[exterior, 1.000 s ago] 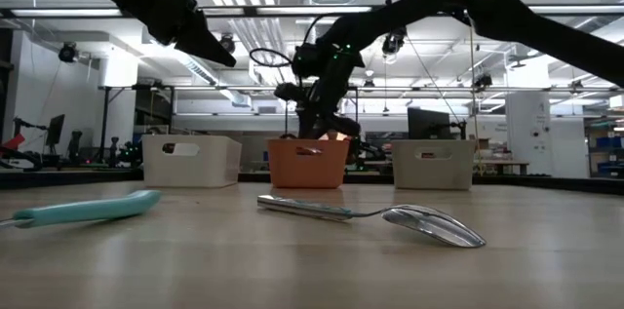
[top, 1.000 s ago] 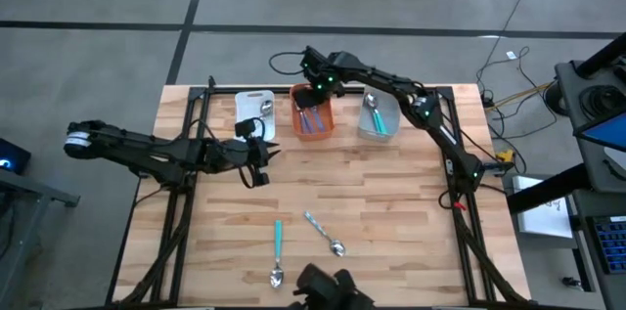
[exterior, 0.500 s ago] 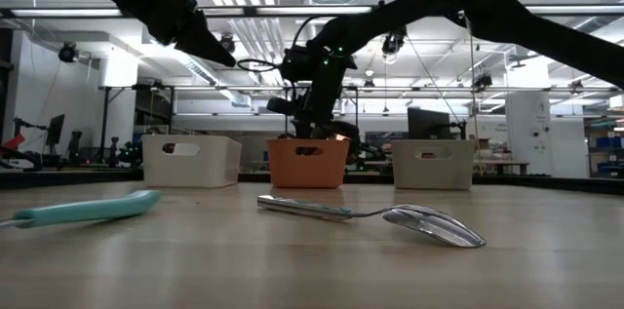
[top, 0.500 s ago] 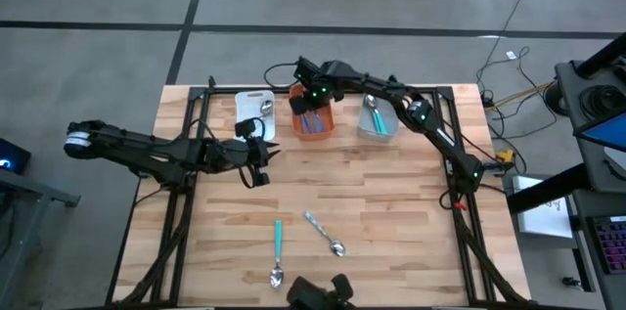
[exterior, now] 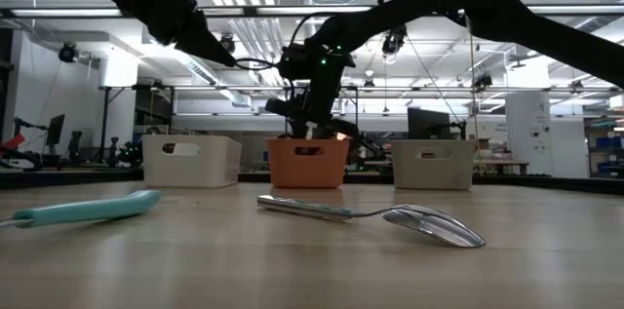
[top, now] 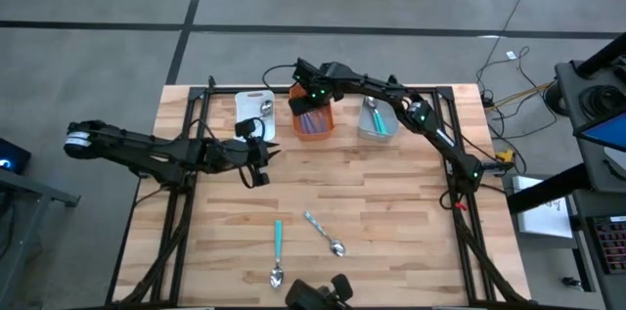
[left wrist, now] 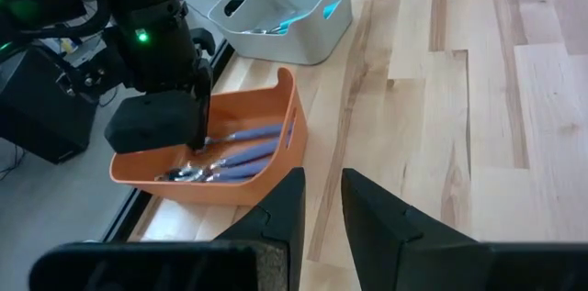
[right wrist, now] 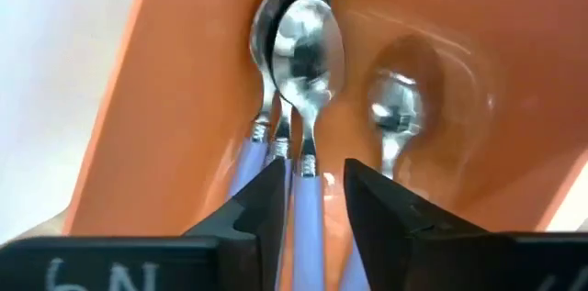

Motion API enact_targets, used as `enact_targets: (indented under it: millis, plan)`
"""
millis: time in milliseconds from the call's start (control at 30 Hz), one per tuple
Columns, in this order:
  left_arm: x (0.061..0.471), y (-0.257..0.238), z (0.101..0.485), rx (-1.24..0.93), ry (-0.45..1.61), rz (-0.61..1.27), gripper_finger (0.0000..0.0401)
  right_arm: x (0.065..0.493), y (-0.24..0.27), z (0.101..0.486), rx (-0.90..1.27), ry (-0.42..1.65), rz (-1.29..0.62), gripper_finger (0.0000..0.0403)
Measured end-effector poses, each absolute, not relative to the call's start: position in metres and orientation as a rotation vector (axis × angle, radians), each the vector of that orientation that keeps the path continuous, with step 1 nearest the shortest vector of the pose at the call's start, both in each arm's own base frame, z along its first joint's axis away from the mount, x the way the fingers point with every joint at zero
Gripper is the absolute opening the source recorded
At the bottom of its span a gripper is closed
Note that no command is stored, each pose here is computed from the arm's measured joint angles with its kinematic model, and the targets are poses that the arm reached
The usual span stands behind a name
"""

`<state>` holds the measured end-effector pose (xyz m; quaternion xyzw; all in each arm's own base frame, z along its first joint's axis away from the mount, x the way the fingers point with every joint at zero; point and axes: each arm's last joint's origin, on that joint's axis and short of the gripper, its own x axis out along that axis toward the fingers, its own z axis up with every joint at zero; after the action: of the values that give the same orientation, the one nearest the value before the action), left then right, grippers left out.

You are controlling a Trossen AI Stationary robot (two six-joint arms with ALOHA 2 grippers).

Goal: Sort silverware by color (type)
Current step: Put the purple spoon into the orange bin, then put the blue patterned spoon into the white bin

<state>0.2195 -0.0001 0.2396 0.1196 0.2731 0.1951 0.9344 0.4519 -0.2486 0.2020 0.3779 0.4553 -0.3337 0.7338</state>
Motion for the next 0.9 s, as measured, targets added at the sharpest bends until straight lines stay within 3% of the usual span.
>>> enact_targets:
  millis: [333, 667, 900]
  plan:
    - [0.22, 0.0, 0.24, 0.244, 0.559, 0.398, 0.0056, 0.458, -0.233, 0.222, 0.727, 0.974, -0.659, 0.0141]
    - [0.22, 0.0, 0.24, 0.244, 0.558, 0.398, 0.0056, 0.465, -0.16, 0.279, 0.496, 0.96, -0.523, 0.013]
    - [0.22, 0.0, 0.24, 0.245, 0.559, 0.398, 0.0056, 0.453, -0.101, 0.302, 0.394, 1.1, -0.404, 0.0125]
